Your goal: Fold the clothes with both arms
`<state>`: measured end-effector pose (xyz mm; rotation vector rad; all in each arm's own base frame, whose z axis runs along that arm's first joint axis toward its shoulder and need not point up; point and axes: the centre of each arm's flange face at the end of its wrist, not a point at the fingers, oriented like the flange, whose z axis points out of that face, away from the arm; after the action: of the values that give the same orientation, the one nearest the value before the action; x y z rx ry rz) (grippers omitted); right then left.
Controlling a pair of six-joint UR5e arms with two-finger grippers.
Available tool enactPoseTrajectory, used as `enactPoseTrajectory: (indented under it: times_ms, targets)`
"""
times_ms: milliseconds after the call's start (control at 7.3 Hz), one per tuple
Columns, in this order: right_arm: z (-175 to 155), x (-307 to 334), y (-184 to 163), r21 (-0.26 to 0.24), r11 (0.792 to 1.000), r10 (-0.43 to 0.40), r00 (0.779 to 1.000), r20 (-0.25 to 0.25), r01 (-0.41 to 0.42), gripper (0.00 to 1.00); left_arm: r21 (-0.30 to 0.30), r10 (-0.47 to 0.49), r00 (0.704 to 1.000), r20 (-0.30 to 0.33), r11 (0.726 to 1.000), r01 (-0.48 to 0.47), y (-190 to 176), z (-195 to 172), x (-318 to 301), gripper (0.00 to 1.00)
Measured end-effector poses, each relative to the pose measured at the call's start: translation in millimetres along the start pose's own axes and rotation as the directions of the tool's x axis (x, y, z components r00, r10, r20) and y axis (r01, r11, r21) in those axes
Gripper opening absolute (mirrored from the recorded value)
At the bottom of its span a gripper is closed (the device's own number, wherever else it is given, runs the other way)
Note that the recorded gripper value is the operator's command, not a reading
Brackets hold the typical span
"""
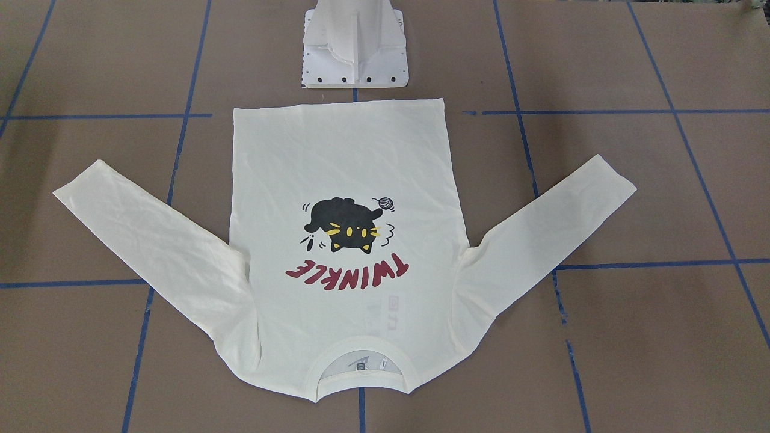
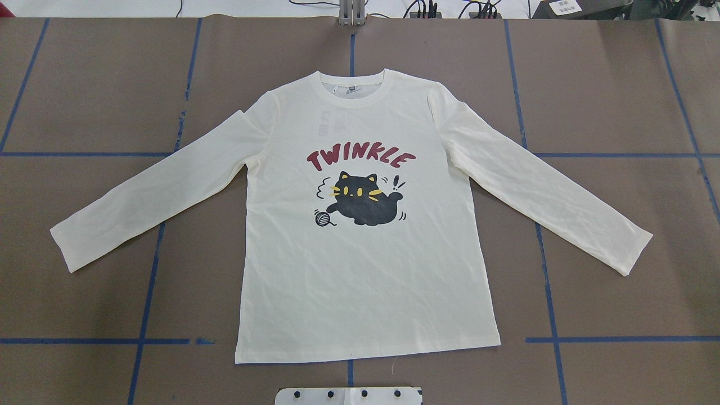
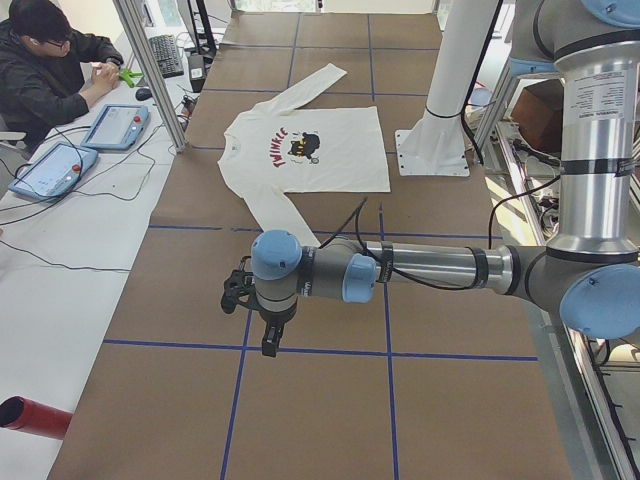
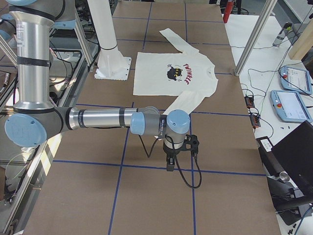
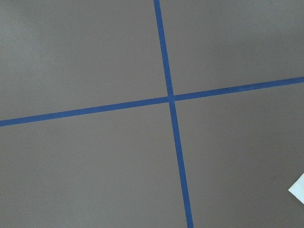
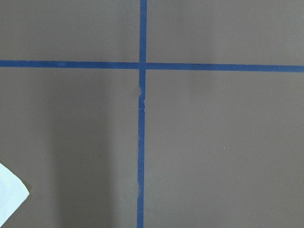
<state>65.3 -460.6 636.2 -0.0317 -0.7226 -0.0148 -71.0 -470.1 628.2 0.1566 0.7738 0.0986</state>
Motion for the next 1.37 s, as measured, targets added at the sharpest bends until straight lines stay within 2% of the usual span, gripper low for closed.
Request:
enactPoseTrajectory:
  times_ms: [274,548,822,959,1096,1370]
  targets:
    - [0,-1,-1,0.003,1.000,-0.003,1.000,0.000,0.003,1.00,0.014,0.015,1.000,-0.001,1.000,-0.015,-2,-1,2,1.00]
    - [-6,-8,-7,0.015,1.000,-0.014,1.000,0.005,0.014,1.00,0.060,0.060,0.998,0.005,0.996,-0.061,-6,-16,16,1.00]
    - [-31,-36,-36,0.068,0.995,-0.068,0.998,0.003,0.068,1.00,0.097,0.098,0.995,0.010,0.990,-0.099,-14,-27,27,1.00]
    - [-46,-58,-57,0.107,0.987,-0.119,0.993,-0.004,0.119,1.00,0.136,0.133,0.991,0.016,0.982,-0.134,-22,-28,28,1.00]
    - [-59,-78,-75,0.156,0.972,-0.176,0.984,-0.017,0.176,1.00,0.201,0.193,0.981,0.031,0.960,-0.195,-31,-34,33,1.00]
    - [-67,-92,-87,0.236,0.942,-0.238,0.971,-0.032,0.239,1.00,0.322,0.307,0.949,0.071,0.893,-0.313,-42,-47,43,1.00]
